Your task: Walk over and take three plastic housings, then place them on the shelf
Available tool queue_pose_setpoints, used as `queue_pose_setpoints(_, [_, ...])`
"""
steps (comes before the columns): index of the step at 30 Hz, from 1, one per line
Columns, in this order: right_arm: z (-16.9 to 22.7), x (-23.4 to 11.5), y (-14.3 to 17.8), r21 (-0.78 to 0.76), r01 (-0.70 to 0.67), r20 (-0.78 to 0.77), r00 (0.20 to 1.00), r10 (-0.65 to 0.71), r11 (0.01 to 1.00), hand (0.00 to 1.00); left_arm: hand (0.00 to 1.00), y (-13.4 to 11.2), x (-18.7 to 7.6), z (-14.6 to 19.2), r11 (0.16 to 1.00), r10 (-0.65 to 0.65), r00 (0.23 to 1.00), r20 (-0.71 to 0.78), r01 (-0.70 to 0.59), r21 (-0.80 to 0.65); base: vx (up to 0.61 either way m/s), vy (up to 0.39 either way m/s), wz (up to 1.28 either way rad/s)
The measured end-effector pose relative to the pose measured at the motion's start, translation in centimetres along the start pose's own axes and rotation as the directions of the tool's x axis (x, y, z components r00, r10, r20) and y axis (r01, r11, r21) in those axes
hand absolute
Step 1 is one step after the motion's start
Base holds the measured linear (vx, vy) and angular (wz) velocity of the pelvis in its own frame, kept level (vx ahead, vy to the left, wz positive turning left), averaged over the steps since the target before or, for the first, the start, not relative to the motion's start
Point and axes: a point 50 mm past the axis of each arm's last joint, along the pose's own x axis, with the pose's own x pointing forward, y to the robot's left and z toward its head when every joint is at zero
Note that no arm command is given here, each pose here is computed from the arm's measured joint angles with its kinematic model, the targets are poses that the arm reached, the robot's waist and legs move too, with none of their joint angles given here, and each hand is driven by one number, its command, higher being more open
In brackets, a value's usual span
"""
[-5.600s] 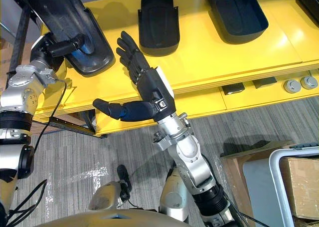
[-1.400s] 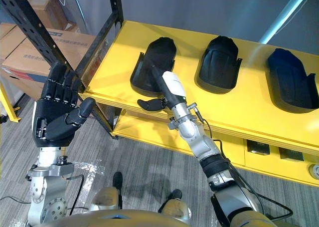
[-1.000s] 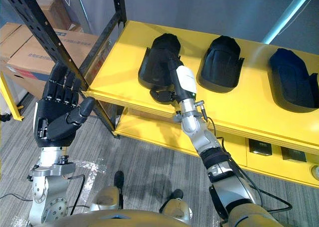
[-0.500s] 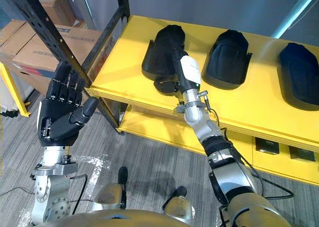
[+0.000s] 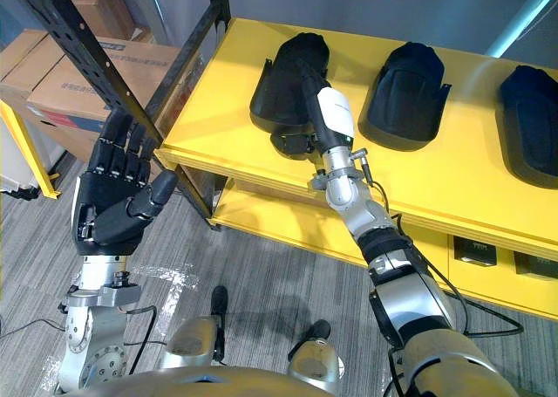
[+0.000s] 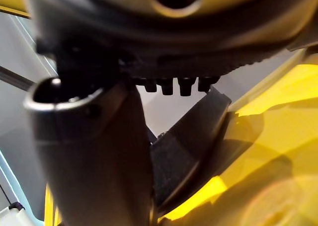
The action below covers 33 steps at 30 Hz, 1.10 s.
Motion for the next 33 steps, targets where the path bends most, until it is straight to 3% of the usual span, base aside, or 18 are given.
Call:
queue_pose_setpoints(27, [0.2,2.5,-1.7,-0.072,0.008,0.005,1.000,-0.007,0.997,1.00,1.00,-0.5,0.5,-0.7,1.000,-0.008,1.000,-0.010,0.008,-0.023,-0.03,-0.011,0.01])
queue_pose_setpoints(33, [0.6,3.3,-2.2,-0.087,0.018,0.012,1.000,-0.017,0.996,1.00,1.00,-0.6,0.5,-2.4,0.999,-0.017,0.997,-0.073,0.015,-0.038,-0.01,-0.006,0.00])
